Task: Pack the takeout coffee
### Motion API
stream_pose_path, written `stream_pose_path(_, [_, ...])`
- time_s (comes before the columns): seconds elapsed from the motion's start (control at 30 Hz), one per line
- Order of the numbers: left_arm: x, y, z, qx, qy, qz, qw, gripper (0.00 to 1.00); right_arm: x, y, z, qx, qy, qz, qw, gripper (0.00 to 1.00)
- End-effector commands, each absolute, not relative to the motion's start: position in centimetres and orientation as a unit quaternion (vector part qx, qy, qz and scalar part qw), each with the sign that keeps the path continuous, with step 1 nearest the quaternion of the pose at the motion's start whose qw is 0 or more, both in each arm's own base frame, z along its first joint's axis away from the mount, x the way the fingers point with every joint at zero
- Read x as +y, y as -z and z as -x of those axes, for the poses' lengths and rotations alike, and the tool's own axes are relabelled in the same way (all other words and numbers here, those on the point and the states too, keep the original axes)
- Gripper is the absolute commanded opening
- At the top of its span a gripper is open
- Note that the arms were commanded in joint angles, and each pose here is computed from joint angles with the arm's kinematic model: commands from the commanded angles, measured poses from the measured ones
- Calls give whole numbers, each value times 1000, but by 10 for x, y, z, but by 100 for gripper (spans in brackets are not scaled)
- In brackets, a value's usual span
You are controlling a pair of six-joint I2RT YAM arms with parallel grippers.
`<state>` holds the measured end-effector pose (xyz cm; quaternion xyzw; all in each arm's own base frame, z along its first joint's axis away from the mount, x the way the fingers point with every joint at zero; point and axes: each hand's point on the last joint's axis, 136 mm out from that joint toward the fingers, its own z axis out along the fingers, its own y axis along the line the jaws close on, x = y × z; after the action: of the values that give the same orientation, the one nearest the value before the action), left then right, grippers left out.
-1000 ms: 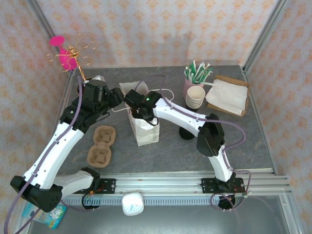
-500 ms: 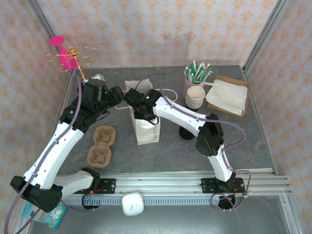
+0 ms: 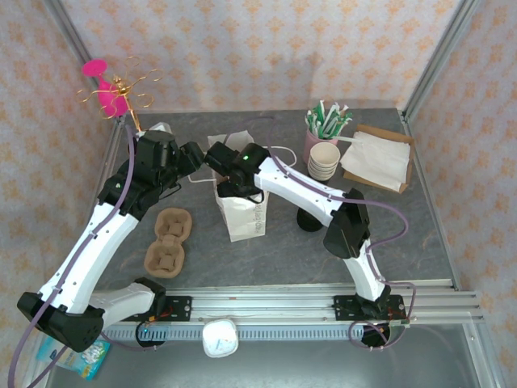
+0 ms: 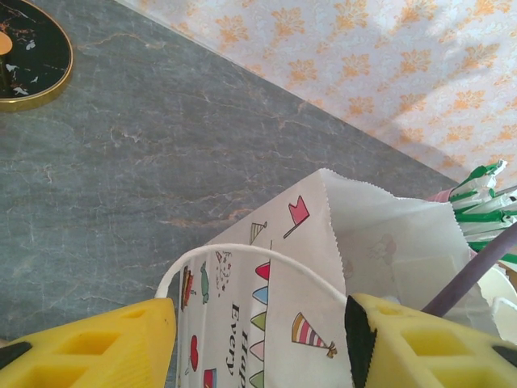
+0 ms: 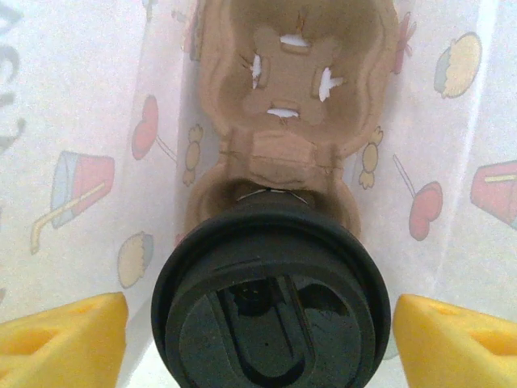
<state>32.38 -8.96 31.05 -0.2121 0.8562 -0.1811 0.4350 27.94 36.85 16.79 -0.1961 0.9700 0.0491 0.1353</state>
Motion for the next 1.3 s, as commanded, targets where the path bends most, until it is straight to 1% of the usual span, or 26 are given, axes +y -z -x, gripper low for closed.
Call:
stream_pose_path(0.0, [-107,-299,-321,869,203,186,411,60,380,-179,-285,964,-56,198,166,89])
stream_pose_path(0.1, [-107,-300,-321,869,203,186,412,60,380,-180,-284,964,-54,200,167,93])
stream_pose_path(0.3, [-107,-300,-322,869,201,187,411,59,381,-180,-284,964,-54,202,166,94])
stream_pose_path(0.43, [-108,-299,-322,869,204,186,411,59,382,-181,-284,963,-54,203,169,98])
stream_pose_path(1.27, [-112,-293,-323,874,207,183,401,57,381,-203,-286,960,-60,197,188,98])
